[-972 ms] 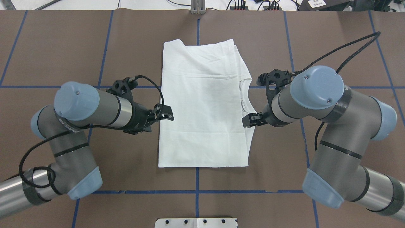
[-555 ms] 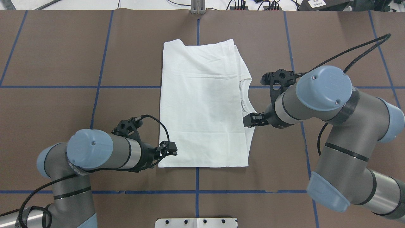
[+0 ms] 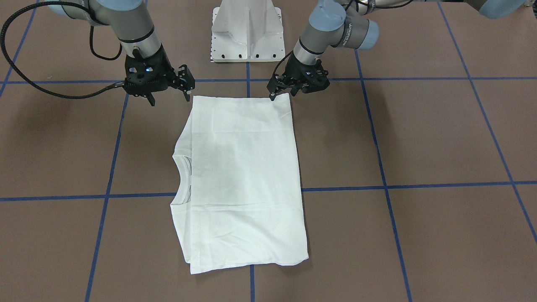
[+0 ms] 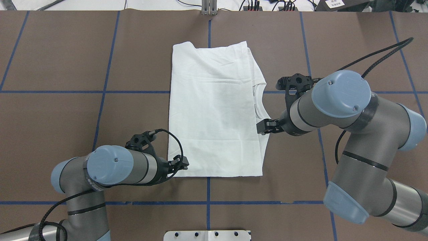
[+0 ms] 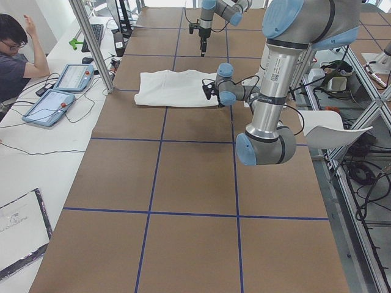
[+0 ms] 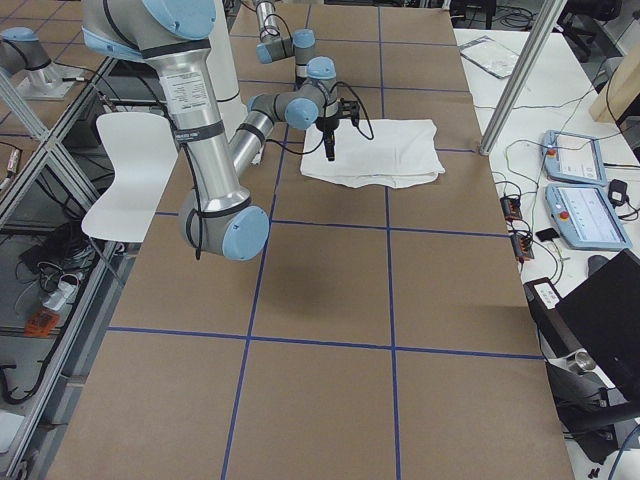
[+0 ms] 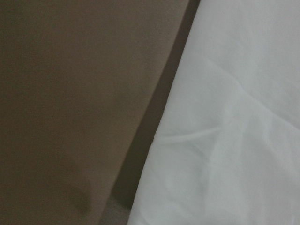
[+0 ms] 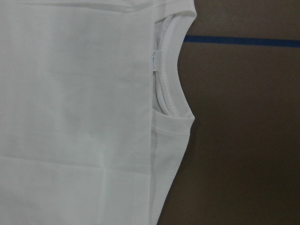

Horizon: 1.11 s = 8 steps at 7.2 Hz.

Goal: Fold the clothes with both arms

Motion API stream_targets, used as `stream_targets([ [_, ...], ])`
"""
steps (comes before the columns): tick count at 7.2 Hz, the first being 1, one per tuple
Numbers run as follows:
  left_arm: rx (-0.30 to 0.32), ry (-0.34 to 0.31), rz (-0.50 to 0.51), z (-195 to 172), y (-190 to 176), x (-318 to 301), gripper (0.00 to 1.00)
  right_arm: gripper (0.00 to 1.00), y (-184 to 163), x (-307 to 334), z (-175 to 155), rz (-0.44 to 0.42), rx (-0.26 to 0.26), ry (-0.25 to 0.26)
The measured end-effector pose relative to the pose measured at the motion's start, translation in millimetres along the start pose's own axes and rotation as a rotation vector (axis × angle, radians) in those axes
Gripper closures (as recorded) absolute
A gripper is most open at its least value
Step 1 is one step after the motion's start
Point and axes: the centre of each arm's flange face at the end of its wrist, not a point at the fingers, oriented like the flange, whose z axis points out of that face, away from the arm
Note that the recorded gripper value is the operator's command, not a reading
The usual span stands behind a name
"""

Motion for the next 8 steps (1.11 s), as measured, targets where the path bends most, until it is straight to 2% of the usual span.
stream_targets([
  [5,0.003,0.001,0.0,0.0,-0.8,1.5,0.4,0.0,-1.1,2.5,6.4,0.004,-0.005,0.013],
  [6,0.006,0.002,-0.001,-0.7,-2.6,1.9,0.49,0.0,-1.5,3.1,8.2,0.005,-0.006,0.016],
  [8,0.012,-0.003,-0.004,-2.1,-5.0,3.9,0.8,0.0,-2.0,3.8,10.5,0.007,-0.008,0.02],
])
